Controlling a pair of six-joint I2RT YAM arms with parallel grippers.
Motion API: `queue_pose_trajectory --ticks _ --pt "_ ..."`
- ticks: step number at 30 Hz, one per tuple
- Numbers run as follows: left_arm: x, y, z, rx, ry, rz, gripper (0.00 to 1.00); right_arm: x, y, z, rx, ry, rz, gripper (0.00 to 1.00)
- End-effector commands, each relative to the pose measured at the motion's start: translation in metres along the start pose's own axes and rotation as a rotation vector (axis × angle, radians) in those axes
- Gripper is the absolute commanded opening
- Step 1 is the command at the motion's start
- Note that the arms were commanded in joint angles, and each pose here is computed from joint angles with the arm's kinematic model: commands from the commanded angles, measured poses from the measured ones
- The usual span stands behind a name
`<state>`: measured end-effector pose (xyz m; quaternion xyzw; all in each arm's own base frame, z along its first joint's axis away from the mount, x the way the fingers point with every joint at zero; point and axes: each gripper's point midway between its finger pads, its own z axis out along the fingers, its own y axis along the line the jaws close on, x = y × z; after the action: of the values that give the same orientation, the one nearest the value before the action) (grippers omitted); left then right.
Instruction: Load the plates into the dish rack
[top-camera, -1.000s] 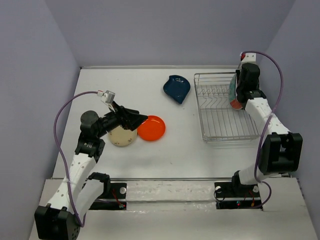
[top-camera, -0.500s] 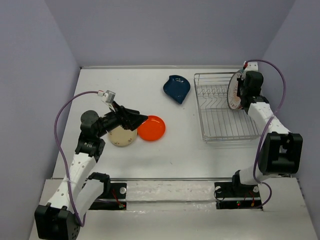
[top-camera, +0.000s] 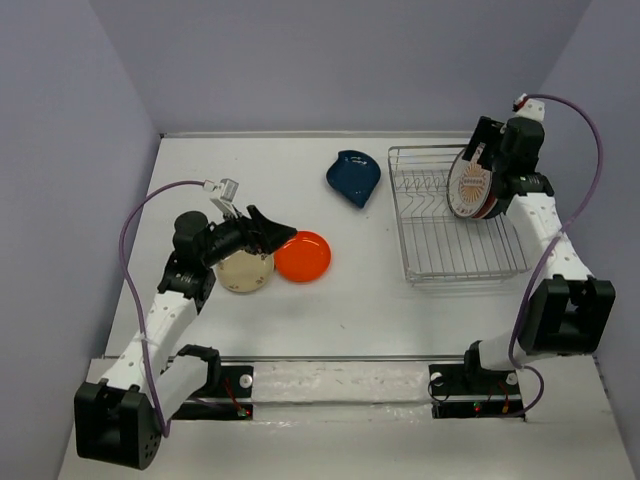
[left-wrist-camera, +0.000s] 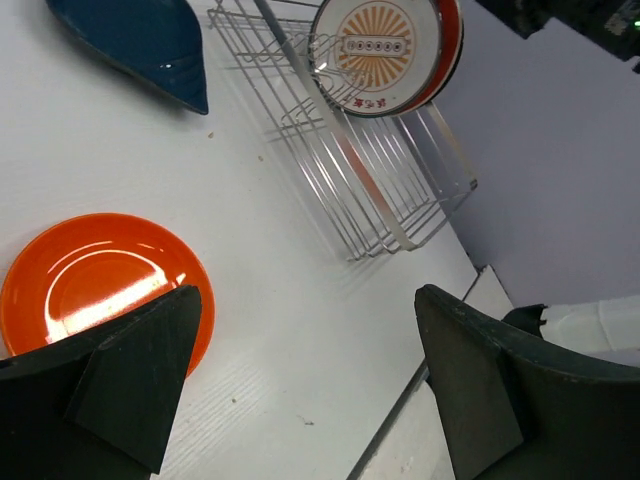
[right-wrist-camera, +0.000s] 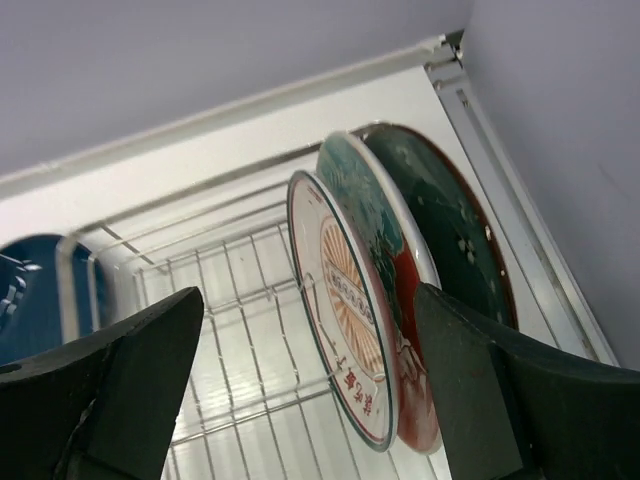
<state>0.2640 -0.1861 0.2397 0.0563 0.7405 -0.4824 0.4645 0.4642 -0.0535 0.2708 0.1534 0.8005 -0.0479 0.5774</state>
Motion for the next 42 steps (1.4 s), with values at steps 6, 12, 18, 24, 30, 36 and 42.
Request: queue_pose_trajectory --ticks 6,12,18,24,30,36,42 --pt "-0.018 0.032 0.017 -0.144 -0.035 -0.026 0.99 -0.054 0.045 -0.099 -0.273 -0.165 0.217 0.92" --pt "-0.022 0.06 0.046 -0.241 -0.033 -0.09 0.99 -0.011 0.124 -0.155 -0.737 -0.118 0.32 0.84" --pt "-0.03 0.085 0.117 -0.394 0.013 -0.018 0.87 0.049 0.161 -0.198 -0.967 -0.023 0.36 0.81" --pt "-0.053 0.14 0.196 -0.586 0.068 0.063 0.78 0.092 0.16 -0.225 -1.053 0.038 0.358 0.8" --pt "-0.066 0.201 0.255 -0.744 0.163 0.158 0.74 0.096 0.154 -0.236 -1.061 0.023 0.342 0.8" --pt "-0.036 0.225 0.289 -0.731 0.314 0.175 0.69 0.101 0.155 -0.235 -1.067 0.039 0.341 0.8" --pt "0.006 0.234 0.306 -0.667 0.394 0.167 0.61 0.107 0.158 -0.229 -1.068 0.072 0.345 0.79"
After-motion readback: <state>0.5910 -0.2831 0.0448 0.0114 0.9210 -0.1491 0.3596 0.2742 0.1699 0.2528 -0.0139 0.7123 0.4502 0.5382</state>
